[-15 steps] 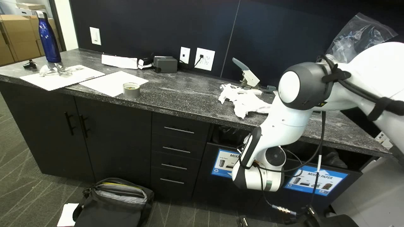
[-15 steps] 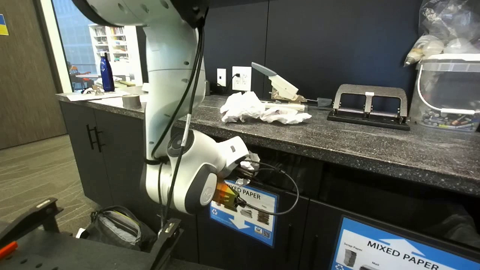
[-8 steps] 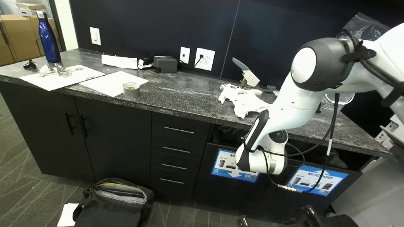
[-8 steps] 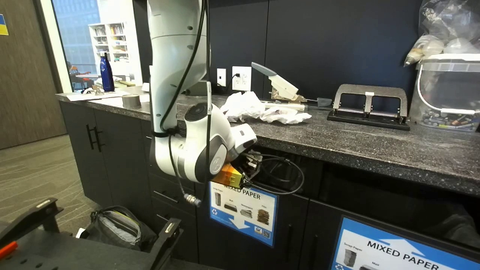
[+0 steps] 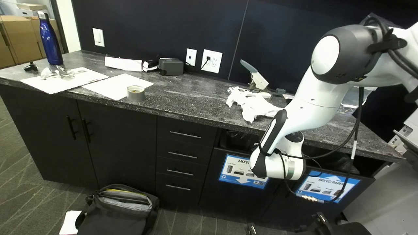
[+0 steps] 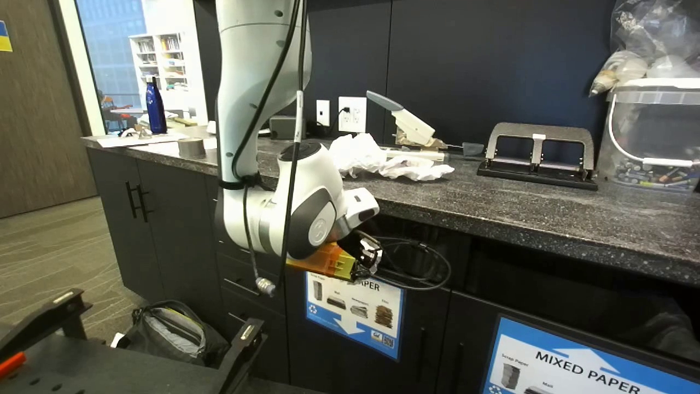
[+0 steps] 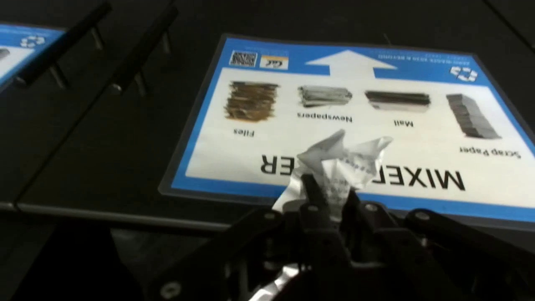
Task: Pick up the pieces of paper from the countertop and put them in the left bin.
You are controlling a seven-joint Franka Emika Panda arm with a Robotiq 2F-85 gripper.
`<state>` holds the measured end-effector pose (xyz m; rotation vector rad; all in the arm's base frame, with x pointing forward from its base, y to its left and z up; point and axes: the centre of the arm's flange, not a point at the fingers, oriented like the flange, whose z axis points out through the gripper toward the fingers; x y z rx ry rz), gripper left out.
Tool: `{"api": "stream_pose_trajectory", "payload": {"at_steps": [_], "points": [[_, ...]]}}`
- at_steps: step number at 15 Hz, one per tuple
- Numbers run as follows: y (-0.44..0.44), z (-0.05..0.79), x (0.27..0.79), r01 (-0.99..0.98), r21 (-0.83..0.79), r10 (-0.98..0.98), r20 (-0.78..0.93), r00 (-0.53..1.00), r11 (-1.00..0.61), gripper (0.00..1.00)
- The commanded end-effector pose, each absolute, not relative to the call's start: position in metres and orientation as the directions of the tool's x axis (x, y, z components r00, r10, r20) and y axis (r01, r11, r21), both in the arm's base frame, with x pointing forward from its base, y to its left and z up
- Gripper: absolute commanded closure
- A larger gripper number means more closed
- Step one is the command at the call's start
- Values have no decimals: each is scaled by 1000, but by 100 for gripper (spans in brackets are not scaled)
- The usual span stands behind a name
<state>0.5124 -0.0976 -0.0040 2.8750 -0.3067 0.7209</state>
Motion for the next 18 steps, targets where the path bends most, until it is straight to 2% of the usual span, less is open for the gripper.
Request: {"api": "stream_pose_trajectory", "payload": {"at_steps": [1, 10, 18], "points": [[-93, 20, 489, -228, 71, -178, 420, 890, -971, 91], [-60, 24, 461, -253, -29, -196, 716, 670, -967, 91], [-60, -23, 507, -229, 8, -121, 830, 544, -973, 91]]}}
